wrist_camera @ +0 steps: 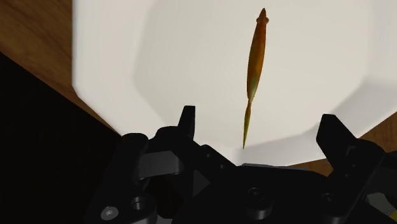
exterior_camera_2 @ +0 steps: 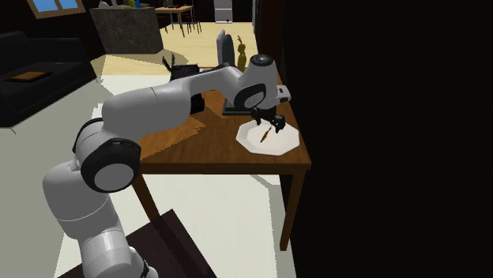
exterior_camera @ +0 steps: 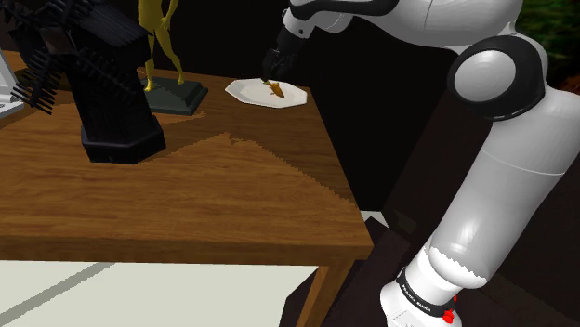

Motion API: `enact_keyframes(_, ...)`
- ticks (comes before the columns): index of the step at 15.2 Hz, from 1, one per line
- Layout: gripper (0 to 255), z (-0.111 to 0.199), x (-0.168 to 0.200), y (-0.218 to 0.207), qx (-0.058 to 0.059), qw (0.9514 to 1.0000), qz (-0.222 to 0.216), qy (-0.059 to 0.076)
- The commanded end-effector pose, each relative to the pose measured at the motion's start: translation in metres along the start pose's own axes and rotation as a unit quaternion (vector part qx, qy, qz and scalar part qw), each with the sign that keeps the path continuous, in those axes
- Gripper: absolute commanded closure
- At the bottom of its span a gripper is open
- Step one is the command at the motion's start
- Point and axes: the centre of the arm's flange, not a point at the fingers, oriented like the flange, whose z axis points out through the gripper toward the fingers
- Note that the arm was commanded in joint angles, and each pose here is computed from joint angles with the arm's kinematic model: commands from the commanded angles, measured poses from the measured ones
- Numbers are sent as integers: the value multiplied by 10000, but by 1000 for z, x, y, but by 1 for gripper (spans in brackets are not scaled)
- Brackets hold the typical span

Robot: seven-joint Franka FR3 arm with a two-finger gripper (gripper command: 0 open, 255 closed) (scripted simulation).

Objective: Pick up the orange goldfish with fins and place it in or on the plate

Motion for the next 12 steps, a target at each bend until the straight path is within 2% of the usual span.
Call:
enact_keyframes(1,0,-13,0,0,0,10000,0,0)
enact_keyframes(4,0,-50,0,0,0,10000,0,0)
enact_keyframes(12,0,-50,0,0,0,10000,0,0)
